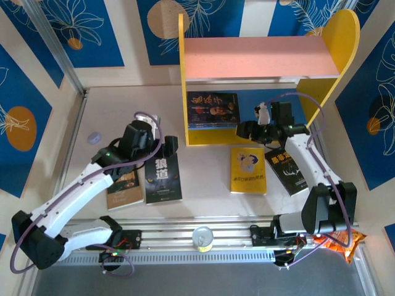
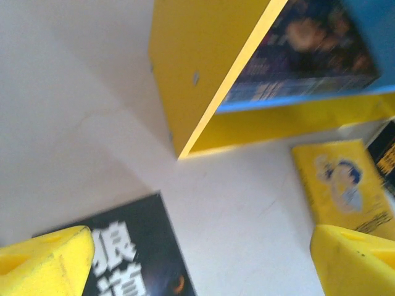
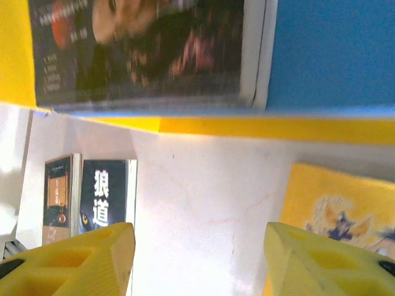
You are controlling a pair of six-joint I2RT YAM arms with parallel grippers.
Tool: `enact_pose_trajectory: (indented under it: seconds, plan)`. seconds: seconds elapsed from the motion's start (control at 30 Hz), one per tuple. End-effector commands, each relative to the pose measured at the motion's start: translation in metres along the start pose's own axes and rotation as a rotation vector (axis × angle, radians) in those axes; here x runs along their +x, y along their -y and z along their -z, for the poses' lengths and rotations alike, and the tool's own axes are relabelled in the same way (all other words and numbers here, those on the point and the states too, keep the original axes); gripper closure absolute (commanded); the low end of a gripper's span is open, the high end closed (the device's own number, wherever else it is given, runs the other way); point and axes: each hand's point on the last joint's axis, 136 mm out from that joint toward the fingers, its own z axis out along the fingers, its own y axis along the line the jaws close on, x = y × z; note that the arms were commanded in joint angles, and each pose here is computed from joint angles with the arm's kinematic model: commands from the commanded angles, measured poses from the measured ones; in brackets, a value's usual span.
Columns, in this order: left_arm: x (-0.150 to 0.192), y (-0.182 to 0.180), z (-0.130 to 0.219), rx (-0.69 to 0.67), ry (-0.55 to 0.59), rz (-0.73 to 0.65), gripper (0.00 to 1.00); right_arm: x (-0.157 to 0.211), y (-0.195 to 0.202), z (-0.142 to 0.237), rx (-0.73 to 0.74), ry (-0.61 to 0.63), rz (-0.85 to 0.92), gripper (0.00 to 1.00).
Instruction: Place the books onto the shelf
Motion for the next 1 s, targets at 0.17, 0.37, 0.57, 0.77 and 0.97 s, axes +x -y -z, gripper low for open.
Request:
enact_pose_trajectory:
  seconds: [0.17, 0.37, 0.57, 0.77, 0.97]
  plan:
    - [0.094, -0.051, -0.044, -0.192, -0.257, 0.159, 0.16, 0.074, -0.019, -0.053, -0.011, -0.15, -0.026, 0.43]
    - [0.133, -0.083, -0.053, -0.343, -0.354, 0.153, 0.18, 0.1, -0.04, -0.091, -0.067, -0.233, -0.029, 0.43]
    - [0.15, -0.098, -0.06, -0.416, -0.398, 0.132, 0.19, 0.121, -0.058, -0.117, -0.056, -0.31, 0.02, 0.44]
    - [0.162, -0.109, -0.068, -0.465, -0.421, 0.112, 0.19, 0.135, -0.067, -0.128, -0.071, -0.352, 0.033, 0.44]
    - [0.173, -0.112, -0.075, -0.479, -0.455, 0.109, 0.18, 0.15, -0.073, -0.138, -0.067, -0.391, 0.052, 0.44]
